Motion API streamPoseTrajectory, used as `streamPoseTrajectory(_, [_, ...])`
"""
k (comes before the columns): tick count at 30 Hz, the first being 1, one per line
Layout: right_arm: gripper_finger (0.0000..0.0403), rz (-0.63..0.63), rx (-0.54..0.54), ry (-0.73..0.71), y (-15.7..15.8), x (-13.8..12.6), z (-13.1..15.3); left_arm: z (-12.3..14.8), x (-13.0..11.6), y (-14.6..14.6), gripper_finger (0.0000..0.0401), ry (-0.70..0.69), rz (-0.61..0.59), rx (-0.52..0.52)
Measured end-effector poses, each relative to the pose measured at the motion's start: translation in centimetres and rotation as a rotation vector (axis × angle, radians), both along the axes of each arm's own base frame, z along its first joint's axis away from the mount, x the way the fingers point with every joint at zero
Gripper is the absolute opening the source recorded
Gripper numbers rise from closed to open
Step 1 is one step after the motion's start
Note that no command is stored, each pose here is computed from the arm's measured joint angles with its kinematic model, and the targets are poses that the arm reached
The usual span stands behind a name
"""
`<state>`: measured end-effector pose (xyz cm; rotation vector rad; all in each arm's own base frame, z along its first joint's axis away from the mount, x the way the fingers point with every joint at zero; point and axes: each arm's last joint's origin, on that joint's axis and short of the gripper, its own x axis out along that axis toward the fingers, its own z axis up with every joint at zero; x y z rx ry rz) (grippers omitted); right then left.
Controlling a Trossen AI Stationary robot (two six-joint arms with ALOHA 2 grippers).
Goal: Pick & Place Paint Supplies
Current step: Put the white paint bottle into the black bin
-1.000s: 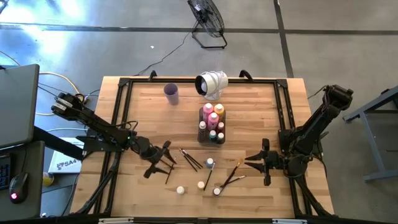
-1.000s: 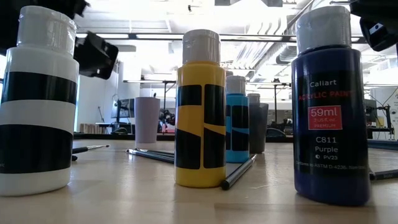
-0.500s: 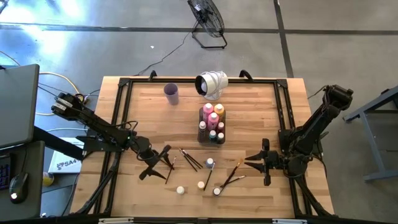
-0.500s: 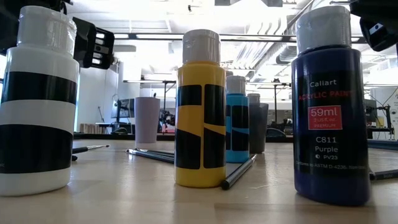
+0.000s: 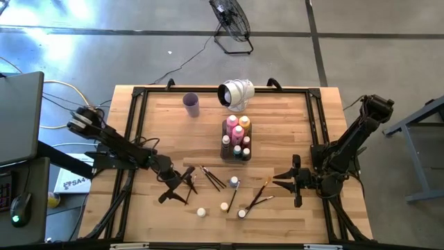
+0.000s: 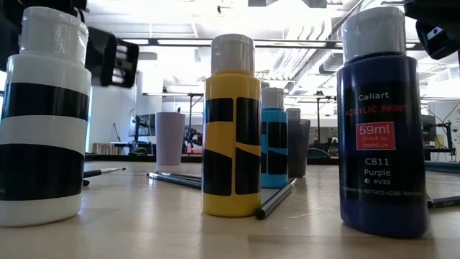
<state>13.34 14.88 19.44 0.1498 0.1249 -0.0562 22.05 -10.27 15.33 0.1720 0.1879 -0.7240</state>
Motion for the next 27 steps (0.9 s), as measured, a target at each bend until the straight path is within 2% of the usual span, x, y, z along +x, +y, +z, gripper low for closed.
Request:
streamPoseTrajectory(11, [0.0064, 0.003, 0.000, 0.001, 0.0, 0.0, 0.0, -0.6, 3.1, -1.5, 0.0242, 0.058, -0.038, -0.014])
streamPoseTrajectory(17, [0.0064, 0.003, 0.000, 0.001, 0.0, 0.0, 0.0, -1.0, 3.3, -1.5, 0.0242, 0.117, -0.032, -0.021])
streamPoseTrajectory(27, [0.0064, 0.004, -0.003, 0.001, 0.0, 0.0, 0.0, -1.0, 3.3, -1.6, 0.0242, 0.131, -0.033, -0.028])
